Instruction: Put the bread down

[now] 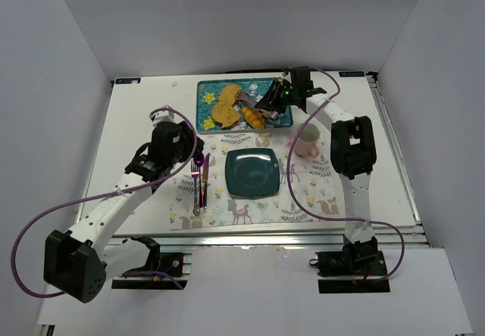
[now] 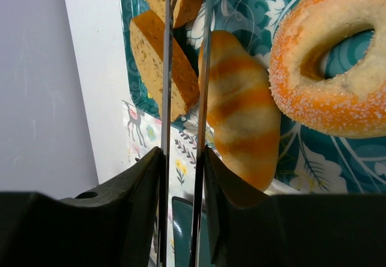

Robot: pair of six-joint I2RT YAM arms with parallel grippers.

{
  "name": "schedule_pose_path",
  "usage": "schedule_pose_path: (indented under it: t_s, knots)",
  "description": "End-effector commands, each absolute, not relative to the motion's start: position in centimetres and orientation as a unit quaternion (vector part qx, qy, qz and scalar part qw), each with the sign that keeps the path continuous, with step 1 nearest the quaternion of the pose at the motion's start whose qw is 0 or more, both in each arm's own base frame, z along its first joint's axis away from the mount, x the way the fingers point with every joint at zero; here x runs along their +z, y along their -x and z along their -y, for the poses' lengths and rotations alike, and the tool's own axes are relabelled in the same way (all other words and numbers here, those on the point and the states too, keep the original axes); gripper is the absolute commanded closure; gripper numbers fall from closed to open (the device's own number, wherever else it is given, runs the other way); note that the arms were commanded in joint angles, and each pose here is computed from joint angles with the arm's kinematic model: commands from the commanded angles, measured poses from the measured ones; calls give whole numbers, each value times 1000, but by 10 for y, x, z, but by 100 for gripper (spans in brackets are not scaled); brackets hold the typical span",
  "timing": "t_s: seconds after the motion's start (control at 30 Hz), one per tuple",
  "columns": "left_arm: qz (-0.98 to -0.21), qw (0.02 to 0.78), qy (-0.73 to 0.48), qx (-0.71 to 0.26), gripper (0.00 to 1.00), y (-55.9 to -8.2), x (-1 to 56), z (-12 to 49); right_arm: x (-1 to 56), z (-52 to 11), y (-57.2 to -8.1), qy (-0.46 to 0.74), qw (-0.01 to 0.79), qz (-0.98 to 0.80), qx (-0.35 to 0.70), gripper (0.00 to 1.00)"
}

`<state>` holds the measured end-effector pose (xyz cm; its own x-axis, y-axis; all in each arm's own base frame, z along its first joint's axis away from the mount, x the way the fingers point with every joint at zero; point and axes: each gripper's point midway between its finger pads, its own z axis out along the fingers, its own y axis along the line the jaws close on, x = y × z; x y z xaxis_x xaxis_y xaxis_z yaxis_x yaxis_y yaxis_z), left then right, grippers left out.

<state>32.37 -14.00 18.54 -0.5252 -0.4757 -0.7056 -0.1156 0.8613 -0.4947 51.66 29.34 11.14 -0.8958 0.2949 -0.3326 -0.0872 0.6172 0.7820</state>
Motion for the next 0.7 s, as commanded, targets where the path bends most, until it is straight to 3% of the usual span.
schedule_pose_path:
  t_s: [0.0, 0.13, 0.37, 0.47, 0.67]
  knots:
    - [-841, 472, 174, -198, 40, -326, 204, 138, 112, -302, -518, -67, 216, -861, 455, 64]
    - [-842, 471, 174, -199, 40, -326, 205, 139, 110, -304, -513, -74, 201, -857, 469, 73]
    - [-839, 475, 174, -201, 40, -326, 208, 139, 172, -295, -532, -75, 246, -801, 541, 94]
    - [-835, 479, 176, -204, 40, -326, 211, 138, 213, -285, -543, -61, 289, -770, 566, 98]
    - [-827, 489, 178, -212, 40, -327, 217, 138, 241, -270, -537, -31, 319, -754, 573, 100]
